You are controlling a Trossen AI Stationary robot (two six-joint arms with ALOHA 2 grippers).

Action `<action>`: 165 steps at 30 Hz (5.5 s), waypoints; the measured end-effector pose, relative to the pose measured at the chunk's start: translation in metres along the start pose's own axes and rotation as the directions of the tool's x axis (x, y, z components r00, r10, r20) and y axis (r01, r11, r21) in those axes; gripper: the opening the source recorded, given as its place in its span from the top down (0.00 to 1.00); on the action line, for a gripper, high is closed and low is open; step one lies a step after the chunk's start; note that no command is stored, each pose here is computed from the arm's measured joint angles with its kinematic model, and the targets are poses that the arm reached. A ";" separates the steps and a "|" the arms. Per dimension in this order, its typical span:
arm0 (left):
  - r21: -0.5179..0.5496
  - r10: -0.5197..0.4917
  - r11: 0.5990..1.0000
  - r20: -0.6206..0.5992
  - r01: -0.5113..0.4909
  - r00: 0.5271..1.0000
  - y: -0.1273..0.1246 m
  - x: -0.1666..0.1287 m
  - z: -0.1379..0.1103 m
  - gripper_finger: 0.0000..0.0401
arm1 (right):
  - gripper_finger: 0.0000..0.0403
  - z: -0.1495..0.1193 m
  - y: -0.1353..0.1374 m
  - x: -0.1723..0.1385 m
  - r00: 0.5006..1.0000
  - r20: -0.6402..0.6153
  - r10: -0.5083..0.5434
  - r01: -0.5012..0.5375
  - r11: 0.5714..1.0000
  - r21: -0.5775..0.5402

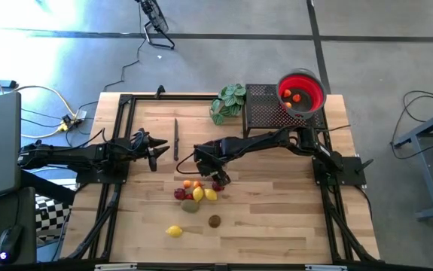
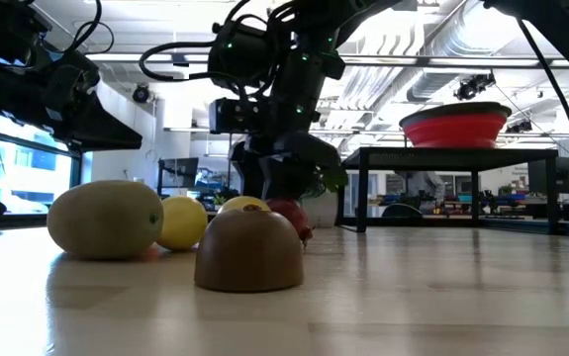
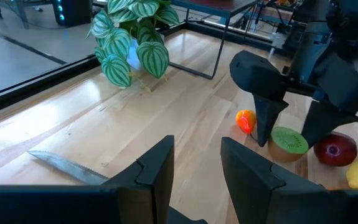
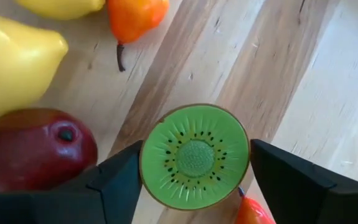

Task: Pick & Place Fruit
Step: Put the half brown kiwi into the red strainer bowl, then put the orange pear into the red strainer bowl

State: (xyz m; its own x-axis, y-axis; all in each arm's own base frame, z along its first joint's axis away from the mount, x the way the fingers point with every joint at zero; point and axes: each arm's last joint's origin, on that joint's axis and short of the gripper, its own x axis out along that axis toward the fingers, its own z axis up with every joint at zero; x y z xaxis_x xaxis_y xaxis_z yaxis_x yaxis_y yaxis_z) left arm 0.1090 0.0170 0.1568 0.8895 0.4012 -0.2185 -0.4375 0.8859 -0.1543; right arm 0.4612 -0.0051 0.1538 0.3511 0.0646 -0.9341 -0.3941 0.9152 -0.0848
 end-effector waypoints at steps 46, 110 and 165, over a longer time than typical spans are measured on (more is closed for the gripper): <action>0.000 0.000 1.000 0.000 0.000 1.000 0.000 0.000 0.000 0.68 | 0.39 0.005 0.000 0.000 0.997 0.065 0.037 -0.040 0.997 0.059; 0.000 0.001 1.000 0.000 -0.001 1.000 0.000 0.000 0.000 0.68 | 0.40 -0.122 -0.055 -0.303 0.723 -0.223 -0.654 0.610 0.454 0.649; 0.000 0.002 1.000 0.000 -0.002 1.000 0.000 0.000 0.000 0.68 | 0.99 -0.146 -0.079 -0.287 0.792 -0.150 -0.591 0.447 0.395 0.803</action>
State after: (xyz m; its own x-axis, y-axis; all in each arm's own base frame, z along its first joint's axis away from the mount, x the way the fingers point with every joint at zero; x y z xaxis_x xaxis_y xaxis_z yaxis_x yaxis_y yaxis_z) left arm 0.1089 0.0171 0.1566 0.8886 0.4029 -0.2190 -0.4392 0.8851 -0.1536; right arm 0.2674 -0.1538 0.3783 0.3836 -0.5497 -0.7421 0.6834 0.7094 -0.1723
